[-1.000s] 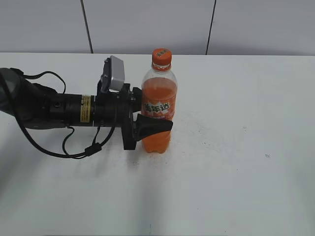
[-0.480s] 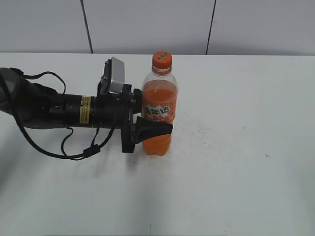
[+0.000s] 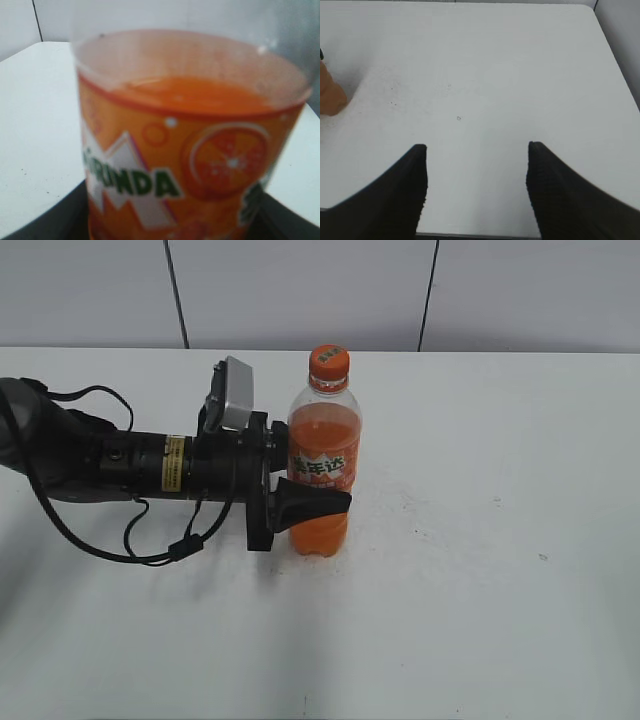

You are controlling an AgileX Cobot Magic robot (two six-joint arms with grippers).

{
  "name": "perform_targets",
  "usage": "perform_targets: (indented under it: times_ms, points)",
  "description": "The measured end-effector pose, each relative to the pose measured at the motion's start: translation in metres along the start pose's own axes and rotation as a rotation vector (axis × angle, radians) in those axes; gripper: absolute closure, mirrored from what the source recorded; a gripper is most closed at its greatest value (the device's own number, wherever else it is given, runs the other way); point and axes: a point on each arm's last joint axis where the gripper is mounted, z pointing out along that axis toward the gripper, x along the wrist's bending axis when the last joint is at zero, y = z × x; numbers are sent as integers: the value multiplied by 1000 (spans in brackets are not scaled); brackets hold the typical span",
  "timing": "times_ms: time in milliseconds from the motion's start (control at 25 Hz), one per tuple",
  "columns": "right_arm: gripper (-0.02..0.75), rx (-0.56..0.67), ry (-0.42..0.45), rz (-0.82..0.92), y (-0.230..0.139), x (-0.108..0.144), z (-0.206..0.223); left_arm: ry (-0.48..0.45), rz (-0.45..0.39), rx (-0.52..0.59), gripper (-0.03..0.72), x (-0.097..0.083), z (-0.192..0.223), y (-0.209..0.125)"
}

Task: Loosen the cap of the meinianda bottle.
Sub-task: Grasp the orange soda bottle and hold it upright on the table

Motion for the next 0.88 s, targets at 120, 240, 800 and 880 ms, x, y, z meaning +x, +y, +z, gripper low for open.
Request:
perform_targets:
  times_ms: [120, 240, 800, 880]
  points:
    - [265, 54, -1, 39, 12, -1, 2, -1, 0, 0, 266, 0, 0, 0]
    - [265, 141, 6, 58, 31, -2, 10, -1, 0, 0, 266, 0, 0, 0]
    - [265, 398, 22, 31, 144, -11, 121, 0, 0, 0, 266, 0, 0, 0]
    - [265, 430, 21, 42, 156, -12, 141, -1, 0, -1, 266, 0, 0, 0]
